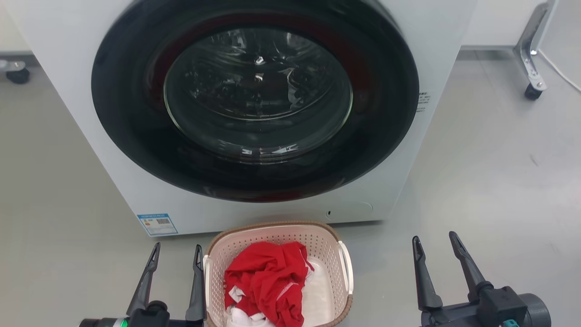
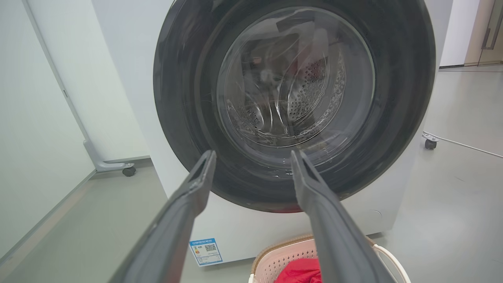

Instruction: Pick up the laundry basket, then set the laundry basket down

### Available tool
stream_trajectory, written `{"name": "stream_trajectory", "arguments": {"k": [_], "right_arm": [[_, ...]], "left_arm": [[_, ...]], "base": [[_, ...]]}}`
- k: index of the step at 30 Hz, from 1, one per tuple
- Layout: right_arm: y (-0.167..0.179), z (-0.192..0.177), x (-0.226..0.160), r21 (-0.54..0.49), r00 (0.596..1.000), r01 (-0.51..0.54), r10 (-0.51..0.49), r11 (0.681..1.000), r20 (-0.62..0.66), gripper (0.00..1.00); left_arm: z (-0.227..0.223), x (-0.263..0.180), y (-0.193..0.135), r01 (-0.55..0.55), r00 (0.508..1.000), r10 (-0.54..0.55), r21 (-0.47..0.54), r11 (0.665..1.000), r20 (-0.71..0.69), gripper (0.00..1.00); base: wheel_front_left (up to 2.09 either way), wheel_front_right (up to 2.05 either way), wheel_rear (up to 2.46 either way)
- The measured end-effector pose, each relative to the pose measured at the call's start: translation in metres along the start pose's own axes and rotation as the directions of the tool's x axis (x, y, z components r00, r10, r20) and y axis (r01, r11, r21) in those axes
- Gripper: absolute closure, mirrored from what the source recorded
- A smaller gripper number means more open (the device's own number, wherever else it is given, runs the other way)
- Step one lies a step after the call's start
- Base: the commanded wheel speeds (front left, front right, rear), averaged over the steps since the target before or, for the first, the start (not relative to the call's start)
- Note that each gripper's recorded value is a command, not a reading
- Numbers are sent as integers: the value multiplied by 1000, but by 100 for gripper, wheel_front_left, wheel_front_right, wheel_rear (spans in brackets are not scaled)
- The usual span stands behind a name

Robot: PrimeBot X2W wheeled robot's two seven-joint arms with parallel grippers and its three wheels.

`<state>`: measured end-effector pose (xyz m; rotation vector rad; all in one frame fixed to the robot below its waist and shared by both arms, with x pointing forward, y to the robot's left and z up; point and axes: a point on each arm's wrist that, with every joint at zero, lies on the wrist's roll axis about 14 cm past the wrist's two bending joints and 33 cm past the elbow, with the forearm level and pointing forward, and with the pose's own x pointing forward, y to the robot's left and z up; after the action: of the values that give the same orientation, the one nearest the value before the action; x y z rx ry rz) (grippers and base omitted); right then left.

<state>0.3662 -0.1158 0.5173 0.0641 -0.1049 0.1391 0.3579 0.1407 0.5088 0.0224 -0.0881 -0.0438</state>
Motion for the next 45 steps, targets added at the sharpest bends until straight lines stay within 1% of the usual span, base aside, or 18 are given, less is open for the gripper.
{"name": "stream_trajectory", "arguments": {"k": [6, 9, 11, 20, 25, 32, 40, 45], "right_arm": [[-4, -7, 11, 5, 1000, 3, -2, 1000, -14, 0], [-8, -7, 25, 5, 1000, 2, -2, 1000, -6, 0], [-15, -9, 34, 24, 1000, 20, -20, 1000, -6, 0], [-23, -38, 73, 33, 998, 13, -11, 999, -54, 0], [-24, -66, 92, 35, 994, 1, 3, 999, -111, 0], [-24, -115, 113, 39, 978, -19, 27, 999, -209, 0], [-17, -173, 133, 60, 948, -39, 56, 997, -312, 0], [-15, -211, 139, 81, 923, -32, 61, 996, -379, 0]], "left_arm": [[-11, 8, 0, -1, 1000, 1, -12, 1000, -30, 0], [-11, 22, 0, 0, 1000, 0, -14, 1000, -24, 0], [-12, 32, 0, -2, 1000, 2, -21, 1000, -20, 0], [-45, 66, 1, -2, 996, 0, -20, 1000, -89, 0], [-73, 82, 1, 3, 988, -7, -22, 1000, -153, 0], [-122, 96, 4, -6, 963, -5, -40, 999, -271, 0], [-177, 105, 12, -40, 919, 17, -49, 998, -395, 0], [-211, 108, 13, -60, 885, 22, -68, 996, -465, 0]], "base": [[0, 0, 0], [0, 0, 0], [0, 0, 0], [0, 0, 0], [0, 0, 0], [0, 0, 0], [0, 0, 0], [0, 0, 0]]}}
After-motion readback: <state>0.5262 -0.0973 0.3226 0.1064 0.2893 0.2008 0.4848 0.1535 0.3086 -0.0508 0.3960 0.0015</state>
